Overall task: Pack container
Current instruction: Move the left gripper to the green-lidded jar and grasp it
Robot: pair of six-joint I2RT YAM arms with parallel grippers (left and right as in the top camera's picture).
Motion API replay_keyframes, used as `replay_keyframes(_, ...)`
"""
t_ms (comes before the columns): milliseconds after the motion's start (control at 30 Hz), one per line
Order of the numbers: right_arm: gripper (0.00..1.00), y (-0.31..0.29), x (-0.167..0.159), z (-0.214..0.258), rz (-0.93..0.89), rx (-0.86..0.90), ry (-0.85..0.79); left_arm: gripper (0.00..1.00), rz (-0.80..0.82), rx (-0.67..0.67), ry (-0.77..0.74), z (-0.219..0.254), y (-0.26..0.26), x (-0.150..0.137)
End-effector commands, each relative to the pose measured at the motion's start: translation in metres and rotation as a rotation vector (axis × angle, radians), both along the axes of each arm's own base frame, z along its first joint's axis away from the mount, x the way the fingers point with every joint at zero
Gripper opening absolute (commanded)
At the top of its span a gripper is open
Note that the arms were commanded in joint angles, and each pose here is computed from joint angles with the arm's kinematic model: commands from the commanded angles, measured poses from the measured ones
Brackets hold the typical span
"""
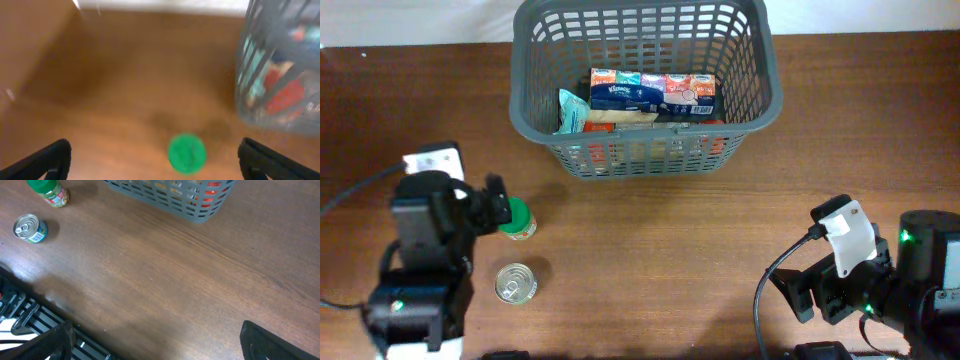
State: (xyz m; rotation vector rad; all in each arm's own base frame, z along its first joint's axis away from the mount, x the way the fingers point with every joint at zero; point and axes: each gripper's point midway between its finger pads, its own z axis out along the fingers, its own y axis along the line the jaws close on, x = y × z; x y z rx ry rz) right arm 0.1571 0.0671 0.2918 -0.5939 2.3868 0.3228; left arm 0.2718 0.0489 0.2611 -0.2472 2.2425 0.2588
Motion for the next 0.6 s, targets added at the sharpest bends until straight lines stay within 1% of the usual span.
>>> replay_keyframes(0, 0.99, 0.000, 0.000, 0.000, -0.003, 0.008, 0.003, 0.99, 0.075, -0.103, 0.062, -0.044, -0.002, -0.005)
replay_keyframes(133, 0.99, 0.000, 0.000, -0.001, -0.003, 0.008, 0.003, 0.99, 0.150, -0.168, 0.146, -0.089, -0.002, -0.010)
replay_keyframes(300, 0.99, 0.000, 0.000, 0.000, -0.003, 0.008, 0.003, 0.99, 0.210, -0.208, 0.223, -0.127, -0.002, -0.010)
replay_keyframes(467, 0.99, 0.000, 0.000, 0.000, -0.003, 0.008, 0.003, 0.99, 0.243, -0.228, 0.256, -0.161, -0.002, 0.005)
replay_keyframes(567, 0.99, 0.000, 0.000, 0.000, -0.002, 0.008, 0.003, 0.99, 0.246, -0.250, 0.273, -0.182, -0.004, 0.020)
